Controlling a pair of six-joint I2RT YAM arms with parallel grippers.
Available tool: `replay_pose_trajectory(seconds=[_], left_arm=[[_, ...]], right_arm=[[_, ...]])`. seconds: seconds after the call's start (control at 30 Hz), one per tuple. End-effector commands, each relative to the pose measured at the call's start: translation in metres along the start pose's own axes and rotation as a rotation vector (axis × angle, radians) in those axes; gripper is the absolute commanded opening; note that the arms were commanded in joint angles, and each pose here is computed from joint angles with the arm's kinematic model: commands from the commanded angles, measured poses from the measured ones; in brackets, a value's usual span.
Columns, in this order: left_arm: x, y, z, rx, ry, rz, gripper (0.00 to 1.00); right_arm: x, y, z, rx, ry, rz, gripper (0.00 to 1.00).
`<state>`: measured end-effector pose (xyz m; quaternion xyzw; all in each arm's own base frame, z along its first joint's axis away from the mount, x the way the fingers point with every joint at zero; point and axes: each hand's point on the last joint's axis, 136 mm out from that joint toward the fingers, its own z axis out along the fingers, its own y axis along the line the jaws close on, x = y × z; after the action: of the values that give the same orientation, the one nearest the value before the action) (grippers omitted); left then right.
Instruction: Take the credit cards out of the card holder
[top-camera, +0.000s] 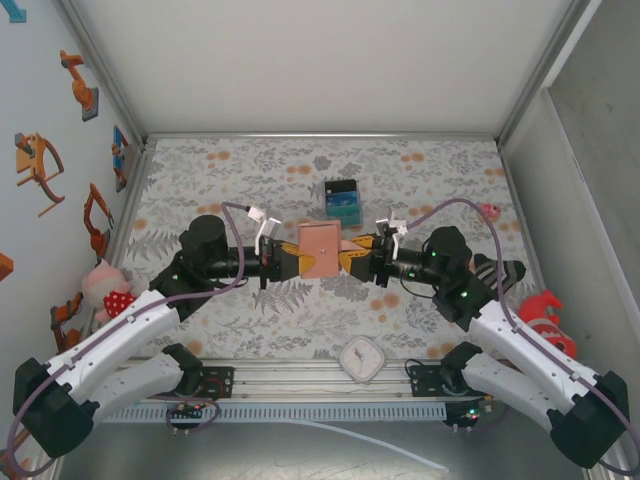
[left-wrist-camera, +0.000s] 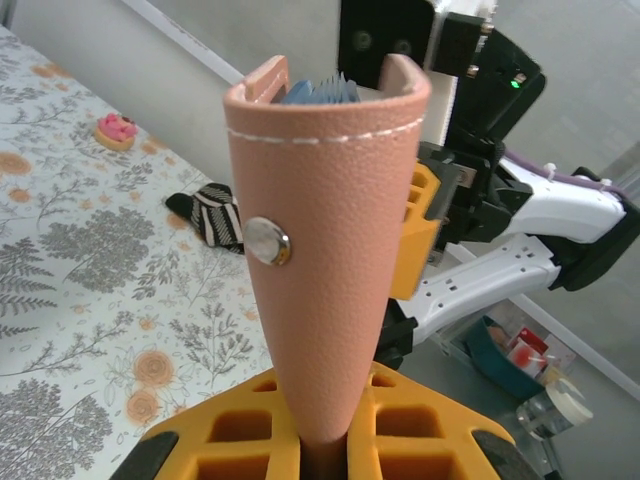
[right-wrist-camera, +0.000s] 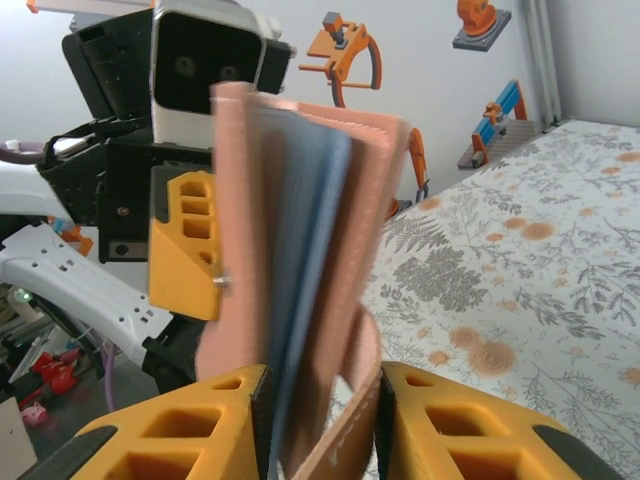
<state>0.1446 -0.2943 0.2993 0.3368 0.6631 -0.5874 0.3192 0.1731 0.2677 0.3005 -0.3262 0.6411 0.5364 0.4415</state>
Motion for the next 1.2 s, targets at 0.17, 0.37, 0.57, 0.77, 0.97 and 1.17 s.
replay_pose_trajectory(seconds=[0.17, 0.37, 0.57, 0.77, 0.97, 1.17], left_arm=[[-0.009, -0.021, -0.005, 0.08, -0.034, 0.066, 0.0], [-0.007, -0.012, -0.001, 0.055, -0.025, 0.043, 0.0], [-0.01, -0.009, 0.004, 0.058, -0.028, 0.037, 0.0], [-0.01, -0.012, 0.008, 0.073, -0.018, 0.05, 0.0], [-0.009, -0.012, 0.011, 0.078, -0.01, 0.051, 0.0], [-0.009, -0.005, 0.012, 0.046, -0.015, 0.037, 0.03]], right_arm=[[-0.002, -0.001, -0.001, -0.012, -0.029, 0.014, 0.33], [-0.007, 0.01, 0.002, -0.094, -0.032, 0.032, 0.39], [-0.005, 0.008, 0.006, -0.106, -0.022, 0.055, 0.44], [-0.007, 0.008, 0.011, -0.135, -0.024, 0.072, 0.45], [-0.008, 0.012, 0.013, -0.164, -0.015, 0.074, 0.44], [-0.01, 0.018, 0.007, -0.167, -0.03, 0.056, 0.16]])
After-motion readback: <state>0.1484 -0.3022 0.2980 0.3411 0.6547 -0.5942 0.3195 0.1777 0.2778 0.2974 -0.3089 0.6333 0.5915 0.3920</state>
